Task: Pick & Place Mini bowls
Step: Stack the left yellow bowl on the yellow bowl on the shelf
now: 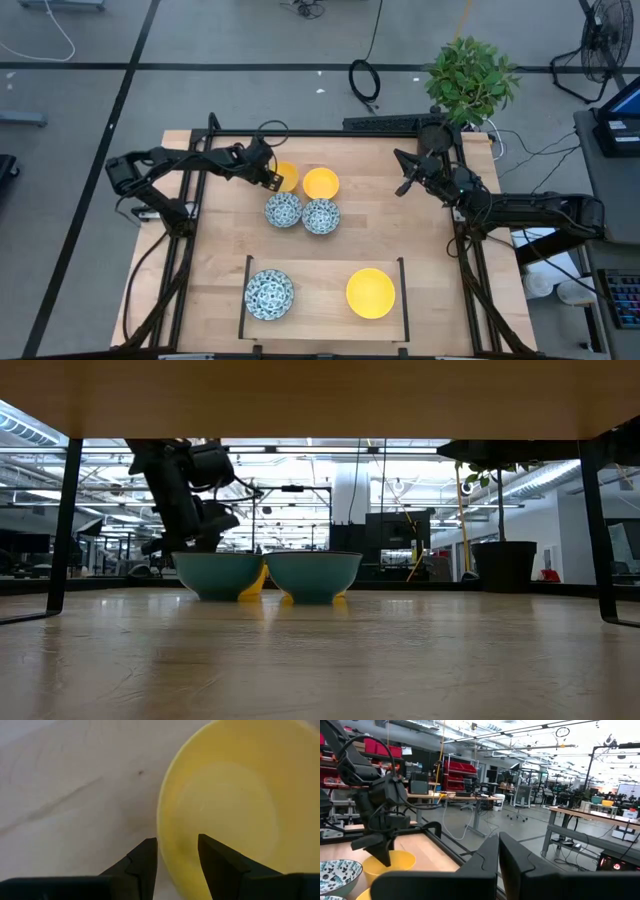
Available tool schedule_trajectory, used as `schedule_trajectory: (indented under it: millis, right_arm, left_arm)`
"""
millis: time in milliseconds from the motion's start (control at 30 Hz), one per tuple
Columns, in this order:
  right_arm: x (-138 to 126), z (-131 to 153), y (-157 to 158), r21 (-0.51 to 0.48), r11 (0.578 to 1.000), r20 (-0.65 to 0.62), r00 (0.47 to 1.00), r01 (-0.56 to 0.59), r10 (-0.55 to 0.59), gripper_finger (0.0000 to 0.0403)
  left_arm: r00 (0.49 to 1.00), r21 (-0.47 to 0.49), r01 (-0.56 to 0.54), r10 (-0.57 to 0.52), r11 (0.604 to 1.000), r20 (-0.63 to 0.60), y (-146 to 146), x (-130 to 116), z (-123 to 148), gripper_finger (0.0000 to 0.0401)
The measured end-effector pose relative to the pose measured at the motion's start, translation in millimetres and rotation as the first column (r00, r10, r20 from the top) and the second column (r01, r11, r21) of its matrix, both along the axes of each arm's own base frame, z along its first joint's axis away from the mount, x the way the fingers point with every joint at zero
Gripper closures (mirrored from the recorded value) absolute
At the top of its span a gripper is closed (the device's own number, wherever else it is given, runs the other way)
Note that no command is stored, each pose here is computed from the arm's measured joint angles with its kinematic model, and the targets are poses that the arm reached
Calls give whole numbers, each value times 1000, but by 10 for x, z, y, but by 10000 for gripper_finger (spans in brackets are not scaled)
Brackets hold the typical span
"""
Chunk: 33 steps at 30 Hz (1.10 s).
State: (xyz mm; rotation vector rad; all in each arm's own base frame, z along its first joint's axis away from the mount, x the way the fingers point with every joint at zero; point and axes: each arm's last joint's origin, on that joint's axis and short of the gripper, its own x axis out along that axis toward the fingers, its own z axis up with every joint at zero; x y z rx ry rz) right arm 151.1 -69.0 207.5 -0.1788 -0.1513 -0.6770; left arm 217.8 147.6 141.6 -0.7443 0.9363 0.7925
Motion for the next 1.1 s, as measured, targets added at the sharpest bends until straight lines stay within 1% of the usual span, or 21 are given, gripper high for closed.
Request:
schedule_trajectory:
  millis: [67, 133, 200, 267, 300, 400, 500, 567, 633, 733, 800, 900, 967, 1000, 1100]
  right_arm:
    - [0, 0, 0, 0, 1000, 0, 1000, 0, 0, 403]
    - [0, 0, 0, 0, 1000, 0, 1000, 0, 0, 403]
    - [0, 0, 0, 0, 1000, 0, 1000, 0, 0, 403]
    - [0, 0, 0, 0, 1000, 0, 1000, 0, 0, 403]
    - [0, 0, 0, 0, 1000, 0, 1000, 0, 0, 403]
    - [0, 0, 0, 0, 1000, 0, 1000, 0, 0, 403]
    - [0, 0, 0, 0, 1000, 0, 1000, 0, 0, 403]
    - [0, 0, 0, 0, 1000, 0, 1000, 0, 0, 403]
    - [0, 0, 0, 0, 1000, 0, 1000, 0, 0, 403]
    - [0, 7, 3, 14, 1000, 20, 1000, -10, 9, 403]
    - [6, 15, 14, 24, 998, 41, 998, -58, 57, 403]
    - [21, 70, 38, 28, 986, 102, 981, -167, 163, 403]
    - [66, 141, 31, 58, 978, 135, 972, -201, 192, 403]
    - [100, 170, 27, 74, 975, 136, 971, -208, 196, 403]
    - [265, 252, 18, 112, 967, 86, 972, -228, 219, 403]
  left_arm:
    - [1000, 9, 21, -21, 1000, -7, 0, 0, -1, 259]
    - [998, 29, 54, -54, 998, -13, -2, -4, 20, 277]
    - [997, 62, 80, -80, 995, -12, -4, -13, 70, 313]
    - [995, 109, 98, -96, 989, -17, -1, -22, 136, 365]
    - [994, 134, 110, -109, 985, -17, -1, -27, 180, 382]
    - [993, 240, 118, -120, 964, -5, -3, -39, 384, 389]
    - [990, 375, 133, -136, 917, -18, -41, -43, 627, 395]
    - [988, 483, 151, -152, 862, -37, -78, -37, 819, 393]
    - [984, 595, 165, -168, 786, -51, -123, -17, 997, 392]
    - [978, 736, 173, -201, 654, -51, -201, 26, 1218, 396]
    - [978, 817, 155, -204, 556, -46, -244, 73, 1347, 394]
    - [982, 901, 142, -171, 411, -77, -288, 131, 1487, 396]
    - [981, 934, 138, -173, 331, -83, -310, 178, 1556, 396]
    - [981, 945, 130, -177, 299, -79, -320, 206, 1583, 394]
    - [977, 966, 137, -193, 221, -94, -351, 263, 1628, 396]
